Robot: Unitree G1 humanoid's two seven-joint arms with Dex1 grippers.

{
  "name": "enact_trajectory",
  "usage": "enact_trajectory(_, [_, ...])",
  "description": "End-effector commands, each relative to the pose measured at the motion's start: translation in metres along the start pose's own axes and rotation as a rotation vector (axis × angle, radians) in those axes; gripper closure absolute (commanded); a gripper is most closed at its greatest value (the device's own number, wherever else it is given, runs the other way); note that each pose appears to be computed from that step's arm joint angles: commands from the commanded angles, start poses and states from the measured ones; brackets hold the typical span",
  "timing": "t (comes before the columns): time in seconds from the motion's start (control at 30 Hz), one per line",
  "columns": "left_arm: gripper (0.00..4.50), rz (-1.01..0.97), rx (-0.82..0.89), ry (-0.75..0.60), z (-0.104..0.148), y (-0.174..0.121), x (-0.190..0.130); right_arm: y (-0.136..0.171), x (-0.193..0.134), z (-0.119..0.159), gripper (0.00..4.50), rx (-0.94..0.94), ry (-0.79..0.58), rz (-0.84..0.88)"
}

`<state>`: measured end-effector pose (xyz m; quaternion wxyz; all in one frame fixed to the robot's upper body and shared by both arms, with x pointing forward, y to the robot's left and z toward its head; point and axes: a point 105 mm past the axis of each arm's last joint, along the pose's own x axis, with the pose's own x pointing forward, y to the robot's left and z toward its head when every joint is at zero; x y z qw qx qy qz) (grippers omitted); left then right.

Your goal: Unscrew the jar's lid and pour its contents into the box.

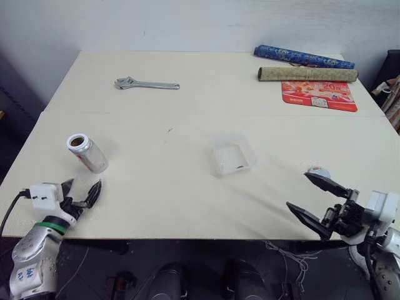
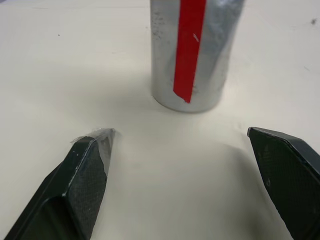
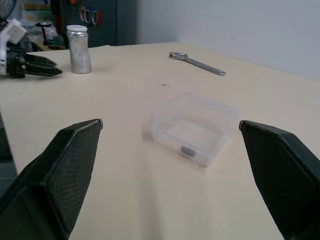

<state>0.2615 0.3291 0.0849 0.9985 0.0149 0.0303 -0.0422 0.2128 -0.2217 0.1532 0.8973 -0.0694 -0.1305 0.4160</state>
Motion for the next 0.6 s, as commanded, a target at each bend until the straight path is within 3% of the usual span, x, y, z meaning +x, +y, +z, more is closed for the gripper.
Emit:
enact_trajectory(0.03, [0.02, -0.106, 0.118, -0.026, 0.025, -0.006, -0.015, -0.001, -0.004, 0.018, 0.00, -0.084, 0.018, 0.030])
enact_trajectory(0.2, [0.02, -0.380, 0.345, 0.093, 0.031, -0.026, -0.050, -0.007, -0.011, 0.033, 0.00, -0.102, 0.096, 0.128])
enact_trajectory(0.3, [0.02, -0.484, 0.547, 0.166, 0.029, -0.019, -0.073, -0.017, -0.016, 0.035, 0.00, -0.134, 0.181, 0.205])
enact_trajectory(0.43, [0.02, -0.463, 0.530, 0.215, 0.036, 0.008, -0.086, -0.028, -0.021, 0.030, 0.00, -0.180, 0.279, 0.288])
enact_trajectory(0.6, [0.02, -0.334, 0.508, 0.199, 0.040, 0.031, -0.089, -0.042, -0.025, 0.025, 0.00, -0.184, 0.265, 0.230])
